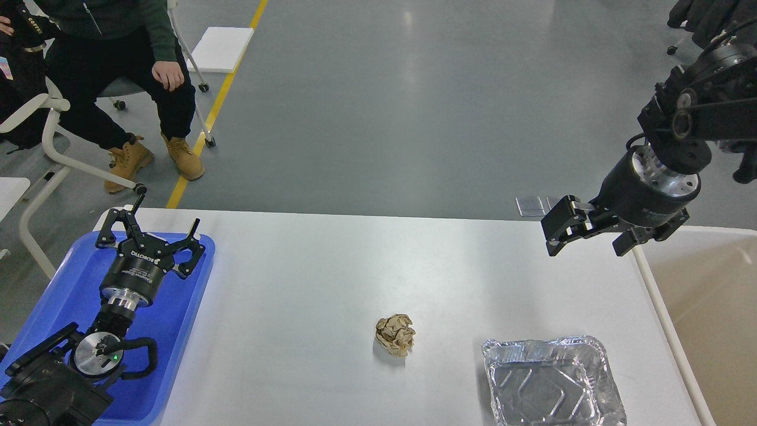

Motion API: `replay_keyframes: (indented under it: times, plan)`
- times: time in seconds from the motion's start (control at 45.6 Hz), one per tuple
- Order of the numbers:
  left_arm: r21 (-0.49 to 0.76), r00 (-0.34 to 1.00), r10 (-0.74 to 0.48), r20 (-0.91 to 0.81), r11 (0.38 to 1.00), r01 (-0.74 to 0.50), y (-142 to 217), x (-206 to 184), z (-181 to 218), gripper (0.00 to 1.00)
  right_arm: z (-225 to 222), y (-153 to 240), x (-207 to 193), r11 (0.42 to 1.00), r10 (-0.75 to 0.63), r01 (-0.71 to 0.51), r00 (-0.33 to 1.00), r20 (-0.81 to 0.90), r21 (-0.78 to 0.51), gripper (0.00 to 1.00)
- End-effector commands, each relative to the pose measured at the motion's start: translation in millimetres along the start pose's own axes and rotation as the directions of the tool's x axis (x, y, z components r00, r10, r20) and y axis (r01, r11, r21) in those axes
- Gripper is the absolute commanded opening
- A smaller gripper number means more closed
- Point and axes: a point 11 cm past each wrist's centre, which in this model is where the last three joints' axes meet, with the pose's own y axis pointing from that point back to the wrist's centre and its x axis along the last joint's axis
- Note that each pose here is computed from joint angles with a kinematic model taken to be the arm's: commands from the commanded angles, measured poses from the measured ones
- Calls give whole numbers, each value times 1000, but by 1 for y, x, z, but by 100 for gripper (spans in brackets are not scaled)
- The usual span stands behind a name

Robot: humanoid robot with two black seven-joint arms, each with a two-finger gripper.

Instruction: Tidy desktop

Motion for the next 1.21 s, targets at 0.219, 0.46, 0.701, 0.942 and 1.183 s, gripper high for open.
replay_keyframes:
  times: [0.219, 0.46, 0.701, 0.942, 1.183]
  plan:
    - [1, 1000, 1, 0, 1000, -1, 0, 0, 0, 99, 3, 3, 1, 1000, 6, -6, 1000, 5, -4, 100]
    - [1, 1000, 1, 0, 1000, -1, 0, 0, 0, 99, 0, 3, 0, 1000, 2, -2, 1000, 5, 5, 100]
    - [1, 1000, 1, 0, 1000, -1, 0, 0, 0, 99, -2, -7, -3, 1000, -15, 15, 1000, 7, 27, 100]
    - [1, 1000, 1, 0, 1000, -1, 0, 0, 0, 99, 4, -3, 0, 999, 1, -2, 1000, 26, 35, 100]
    - [1, 1000, -2, -1, 1000, 2, -1, -1, 0, 99, 23, -2, 1, 998, 19, -26, 995, 96, 65, 100]
